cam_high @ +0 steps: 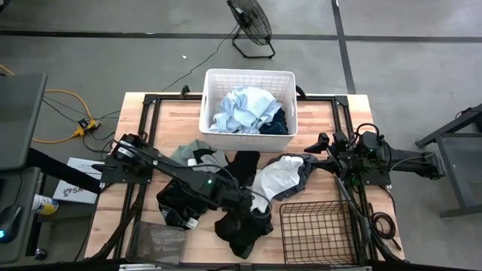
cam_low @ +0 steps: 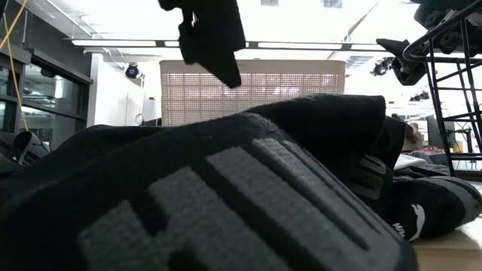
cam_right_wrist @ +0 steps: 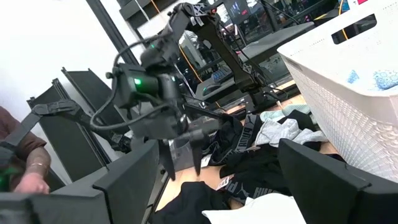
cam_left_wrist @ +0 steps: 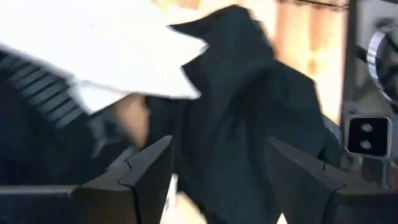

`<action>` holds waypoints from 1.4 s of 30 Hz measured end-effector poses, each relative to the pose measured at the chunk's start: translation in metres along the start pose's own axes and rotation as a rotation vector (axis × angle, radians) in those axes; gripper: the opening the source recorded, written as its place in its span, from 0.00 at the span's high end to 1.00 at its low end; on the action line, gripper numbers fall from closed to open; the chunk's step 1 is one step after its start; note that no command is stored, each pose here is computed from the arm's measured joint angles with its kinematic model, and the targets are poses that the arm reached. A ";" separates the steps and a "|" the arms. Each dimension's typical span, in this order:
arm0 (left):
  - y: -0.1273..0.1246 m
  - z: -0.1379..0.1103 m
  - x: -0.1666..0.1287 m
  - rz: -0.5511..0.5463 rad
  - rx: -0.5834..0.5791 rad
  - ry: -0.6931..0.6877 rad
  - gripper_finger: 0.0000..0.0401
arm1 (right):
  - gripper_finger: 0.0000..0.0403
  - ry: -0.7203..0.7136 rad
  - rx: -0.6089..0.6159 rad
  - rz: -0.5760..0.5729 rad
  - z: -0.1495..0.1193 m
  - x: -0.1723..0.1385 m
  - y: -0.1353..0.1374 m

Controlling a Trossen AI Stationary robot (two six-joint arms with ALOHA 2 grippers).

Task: Pick & Place Cloths
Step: Put the bottom black boxer into the wire basket

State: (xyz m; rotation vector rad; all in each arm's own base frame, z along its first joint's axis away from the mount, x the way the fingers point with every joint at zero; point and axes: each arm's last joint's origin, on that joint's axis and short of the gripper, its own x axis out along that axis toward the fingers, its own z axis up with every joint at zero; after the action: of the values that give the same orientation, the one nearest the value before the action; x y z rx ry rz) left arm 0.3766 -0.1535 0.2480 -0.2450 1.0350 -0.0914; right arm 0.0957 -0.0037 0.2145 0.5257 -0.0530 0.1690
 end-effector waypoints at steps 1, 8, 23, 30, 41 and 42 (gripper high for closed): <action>-0.001 -0.004 0.004 -0.027 0.019 -0.004 0.40 | 0.20 0.000 0.000 0.000 0.000 0.000 0.000; 0.003 -0.031 0.019 -0.091 0.058 -0.044 0.40 | 0.20 0.000 0.000 0.000 0.000 0.000 0.000; 0.016 -0.093 0.037 -0.138 0.490 -0.218 0.40 | 0.20 0.000 0.000 0.000 0.000 0.000 0.000; 0.019 -0.093 0.040 -0.079 0.573 -0.254 0.40 | 0.20 0.000 0.000 0.000 0.000 0.000 0.000; 0.026 -0.096 0.055 -0.023 0.630 -0.226 0.40 | 0.20 0.000 0.000 0.000 0.000 0.000 0.000; 0.026 -0.096 0.059 -0.036 0.629 -0.232 0.40 | 0.20 0.000 0.000 0.000 0.000 0.000 0.000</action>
State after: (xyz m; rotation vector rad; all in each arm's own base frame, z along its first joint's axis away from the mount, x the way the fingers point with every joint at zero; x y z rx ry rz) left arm 0.3230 -0.1544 0.1453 0.2925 0.7280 -0.4038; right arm 0.0957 -0.0037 0.2145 0.5254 -0.0532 0.1694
